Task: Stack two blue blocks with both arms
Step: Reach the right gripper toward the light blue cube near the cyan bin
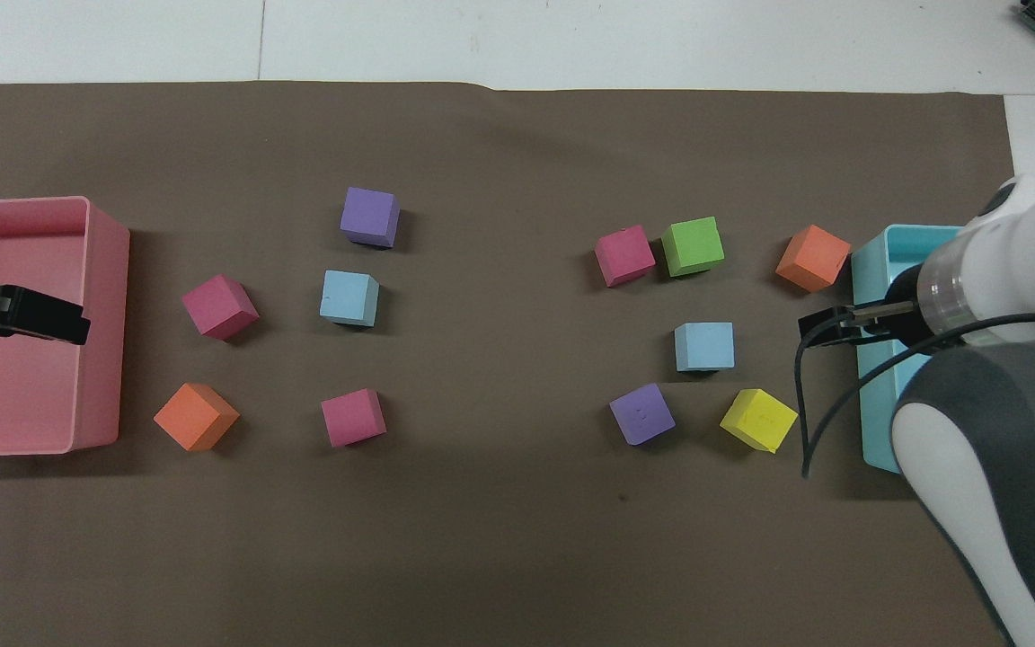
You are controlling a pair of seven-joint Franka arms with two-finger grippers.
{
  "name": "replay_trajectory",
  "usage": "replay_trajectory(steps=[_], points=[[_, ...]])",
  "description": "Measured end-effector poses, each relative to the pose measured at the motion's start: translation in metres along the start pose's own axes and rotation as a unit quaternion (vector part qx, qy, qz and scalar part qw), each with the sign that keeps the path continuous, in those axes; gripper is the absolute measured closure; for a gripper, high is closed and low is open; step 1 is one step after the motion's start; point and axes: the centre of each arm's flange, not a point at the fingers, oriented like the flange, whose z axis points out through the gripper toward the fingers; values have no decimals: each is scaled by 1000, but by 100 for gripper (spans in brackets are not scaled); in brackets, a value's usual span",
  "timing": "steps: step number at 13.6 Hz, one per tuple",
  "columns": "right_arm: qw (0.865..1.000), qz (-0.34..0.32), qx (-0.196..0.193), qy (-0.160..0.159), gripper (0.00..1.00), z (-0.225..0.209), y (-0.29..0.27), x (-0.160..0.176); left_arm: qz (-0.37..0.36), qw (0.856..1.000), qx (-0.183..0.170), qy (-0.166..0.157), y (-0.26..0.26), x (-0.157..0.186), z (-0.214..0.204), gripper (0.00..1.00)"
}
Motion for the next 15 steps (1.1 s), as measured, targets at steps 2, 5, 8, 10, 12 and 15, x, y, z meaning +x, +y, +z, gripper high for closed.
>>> replay_trajectory(steps=[2,5,8,10,12,15], points=[[1000,19,5,-5,0,26,-10,13,0,1000,0,0,0,0,0,0],[999,40,11,1,0,71,-33,29,0,1000,0,0,0,0,0,0],[999,46,12,-6,0,120,-39,32,0,1000,0,0,0,0,0,0],[999,45,13,-5,0,137,-41,33,0,1000,0,0,0,0,0,0],[999,43,18,-4,0,148,-47,31,0,1000,0,0,0,0,0,0],[999,46,28,0,0,172,-52,27,0,1000,0,0,0,0,0,0]])
